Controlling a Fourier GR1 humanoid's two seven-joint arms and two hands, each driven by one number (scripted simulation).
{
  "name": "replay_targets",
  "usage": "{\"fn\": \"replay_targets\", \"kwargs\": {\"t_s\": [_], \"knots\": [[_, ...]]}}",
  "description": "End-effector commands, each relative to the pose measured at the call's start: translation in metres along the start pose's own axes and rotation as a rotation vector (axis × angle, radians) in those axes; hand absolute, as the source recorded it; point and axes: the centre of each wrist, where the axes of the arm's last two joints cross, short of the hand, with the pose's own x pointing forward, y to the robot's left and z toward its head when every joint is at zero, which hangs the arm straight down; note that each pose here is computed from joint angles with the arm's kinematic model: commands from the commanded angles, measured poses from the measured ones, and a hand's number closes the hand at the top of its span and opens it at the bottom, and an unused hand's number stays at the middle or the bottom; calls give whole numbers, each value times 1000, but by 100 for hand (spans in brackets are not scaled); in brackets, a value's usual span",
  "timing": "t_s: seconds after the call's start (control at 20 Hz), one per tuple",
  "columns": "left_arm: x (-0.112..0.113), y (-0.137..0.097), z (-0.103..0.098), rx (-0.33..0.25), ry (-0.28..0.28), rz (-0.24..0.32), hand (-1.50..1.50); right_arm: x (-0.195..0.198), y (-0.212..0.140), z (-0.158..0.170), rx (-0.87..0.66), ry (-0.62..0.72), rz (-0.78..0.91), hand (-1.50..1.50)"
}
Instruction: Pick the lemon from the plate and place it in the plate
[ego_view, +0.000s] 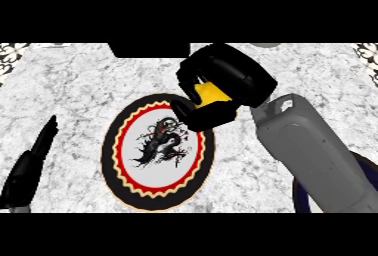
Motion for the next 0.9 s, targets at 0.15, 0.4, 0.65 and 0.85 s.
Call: {"fn": "replay_targets", "kwargs": {"t_s": [0.15, 0.4, 0.65, 0.85], "knots": [[0, 3, -13, 14, 0, 4, 0, 27, 63, -28, 152, 38, 14, 150], [9, -9, -16, -15, -2, 7, 0, 31, 119, -38, 201, 79, 16, 150], [-2, -6, -5, -19, -8, -2, 0, 10, 127, -40, 201, 215, -192, 150], [5, -7, -14, -40, -10, 13, 0, 0, 143, -48, 190, 318, -138, -150]]}}
